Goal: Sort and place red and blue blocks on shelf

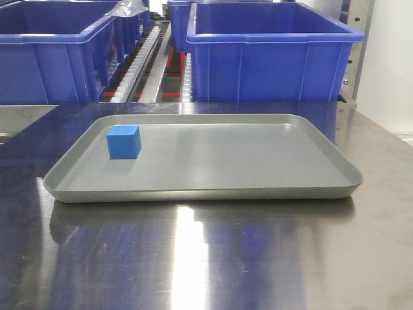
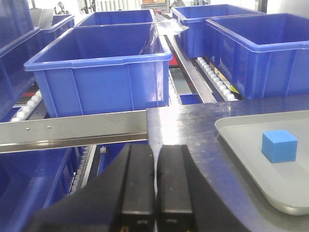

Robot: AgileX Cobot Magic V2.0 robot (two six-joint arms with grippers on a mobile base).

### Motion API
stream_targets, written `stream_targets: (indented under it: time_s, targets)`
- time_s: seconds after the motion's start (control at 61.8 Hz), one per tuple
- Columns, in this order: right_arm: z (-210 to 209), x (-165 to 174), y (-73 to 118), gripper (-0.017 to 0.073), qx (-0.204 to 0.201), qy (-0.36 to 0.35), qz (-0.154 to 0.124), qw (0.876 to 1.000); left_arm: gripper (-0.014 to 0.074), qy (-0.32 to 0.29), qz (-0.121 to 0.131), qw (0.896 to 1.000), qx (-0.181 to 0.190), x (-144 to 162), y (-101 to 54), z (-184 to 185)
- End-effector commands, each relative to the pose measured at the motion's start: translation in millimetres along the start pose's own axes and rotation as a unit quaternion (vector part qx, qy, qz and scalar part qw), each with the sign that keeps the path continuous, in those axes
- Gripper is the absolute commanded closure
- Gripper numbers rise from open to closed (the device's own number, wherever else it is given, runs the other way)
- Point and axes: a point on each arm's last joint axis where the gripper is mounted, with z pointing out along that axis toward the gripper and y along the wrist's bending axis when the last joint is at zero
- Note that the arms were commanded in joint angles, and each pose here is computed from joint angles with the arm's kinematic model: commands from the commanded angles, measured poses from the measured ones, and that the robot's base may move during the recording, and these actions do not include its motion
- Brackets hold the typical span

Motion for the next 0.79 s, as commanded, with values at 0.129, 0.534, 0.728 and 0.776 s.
stream_targets:
  time_s: [0.129, 0.534, 0.728, 0.776]
  targets:
    - [0.0, -17.4, 0.9, 0.0506, -0.004, -0.057, -0.004, 0.998, 0.047, -0.041, -0.009, 0.999, -0.006, 4.3, 0.9, -0.7]
    - [0.0, -17.3, 0.9, 0.0506, -0.004, -0.056, -0.004, 0.998, 0.047, -0.08, -0.045, 0.996, -0.013, -6.5, 2.7, -1.7]
    - [0.0, -17.2, 0.9, 0.0506, -0.004, -0.056, -0.004, 0.998, 0.047, -0.025, -0.045, 0.999, 0.004, -40.6, 0.4, 0.4]
    - [0.0, -17.2, 0.9, 0.0506, -0.004, -0.056, -0.004, 0.998, 0.047, 0.006, -0.044, 0.999, 0.01, -48.3, -0.6, 2.2]
